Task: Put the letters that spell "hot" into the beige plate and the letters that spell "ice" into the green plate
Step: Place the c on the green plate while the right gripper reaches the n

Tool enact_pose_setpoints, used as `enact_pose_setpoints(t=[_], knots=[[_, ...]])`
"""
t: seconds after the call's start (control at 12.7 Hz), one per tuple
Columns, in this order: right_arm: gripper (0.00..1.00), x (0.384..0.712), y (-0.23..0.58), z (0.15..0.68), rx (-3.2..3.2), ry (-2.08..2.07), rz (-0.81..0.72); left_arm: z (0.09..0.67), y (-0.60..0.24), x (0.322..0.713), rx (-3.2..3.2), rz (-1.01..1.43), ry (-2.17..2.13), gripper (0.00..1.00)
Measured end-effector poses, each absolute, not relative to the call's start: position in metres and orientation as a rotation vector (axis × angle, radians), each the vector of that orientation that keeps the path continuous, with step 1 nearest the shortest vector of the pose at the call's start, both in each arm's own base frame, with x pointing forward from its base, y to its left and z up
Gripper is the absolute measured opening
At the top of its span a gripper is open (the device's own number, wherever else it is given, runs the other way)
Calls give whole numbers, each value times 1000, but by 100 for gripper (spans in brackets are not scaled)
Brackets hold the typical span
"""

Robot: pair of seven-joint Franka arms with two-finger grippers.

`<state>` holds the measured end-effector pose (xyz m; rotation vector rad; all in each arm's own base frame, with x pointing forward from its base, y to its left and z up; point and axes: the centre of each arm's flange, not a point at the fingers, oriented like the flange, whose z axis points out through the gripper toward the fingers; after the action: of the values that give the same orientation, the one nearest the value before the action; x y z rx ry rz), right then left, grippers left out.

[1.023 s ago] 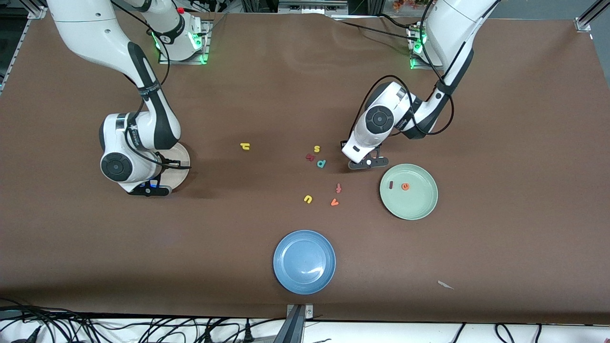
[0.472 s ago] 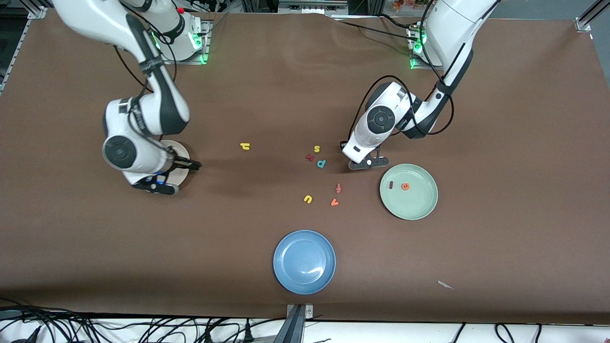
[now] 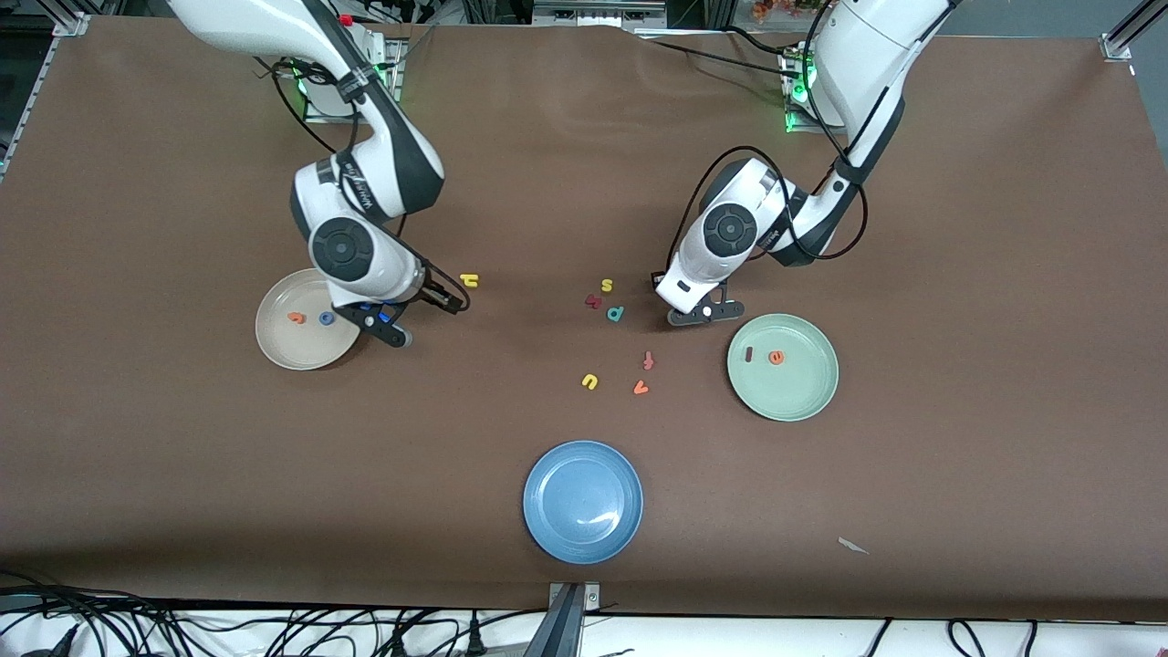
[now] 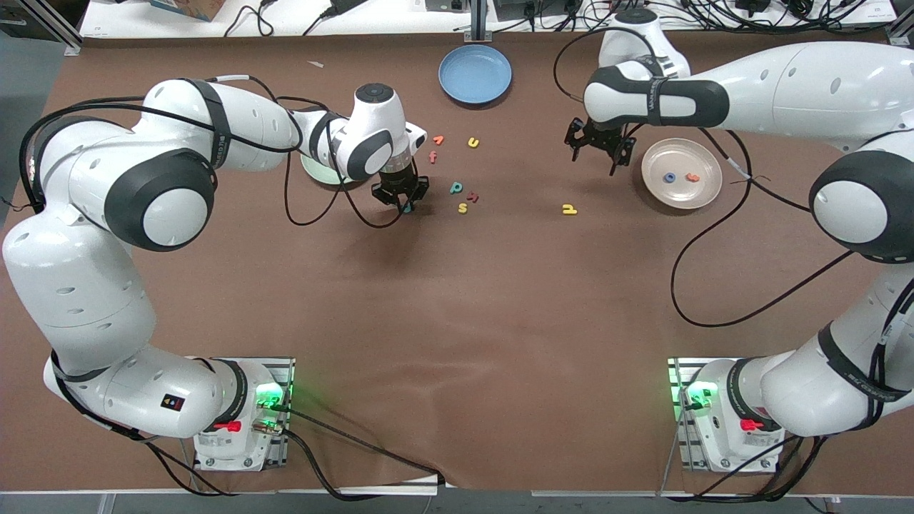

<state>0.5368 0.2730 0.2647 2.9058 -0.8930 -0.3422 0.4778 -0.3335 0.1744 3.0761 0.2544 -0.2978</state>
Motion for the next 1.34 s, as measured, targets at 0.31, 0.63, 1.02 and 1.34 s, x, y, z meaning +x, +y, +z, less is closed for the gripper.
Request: enact_pose_setpoints(t=[0.31, 0.63, 1.02, 1.34], knots=[[97, 504, 298, 230, 2871, -1132, -267, 206, -318, 501, 3097, -332, 286, 28], [96, 475, 295, 196, 2891, -1227, -199, 255, -251, 562, 3088, -332, 121, 28], [84, 458, 293, 184, 2894, -1255, -179, 258, -182, 629, 3067, -218, -133, 28], [81, 454, 301, 186, 2914, -1252, -160, 211, -165, 661, 3106, -210, -191, 28]])
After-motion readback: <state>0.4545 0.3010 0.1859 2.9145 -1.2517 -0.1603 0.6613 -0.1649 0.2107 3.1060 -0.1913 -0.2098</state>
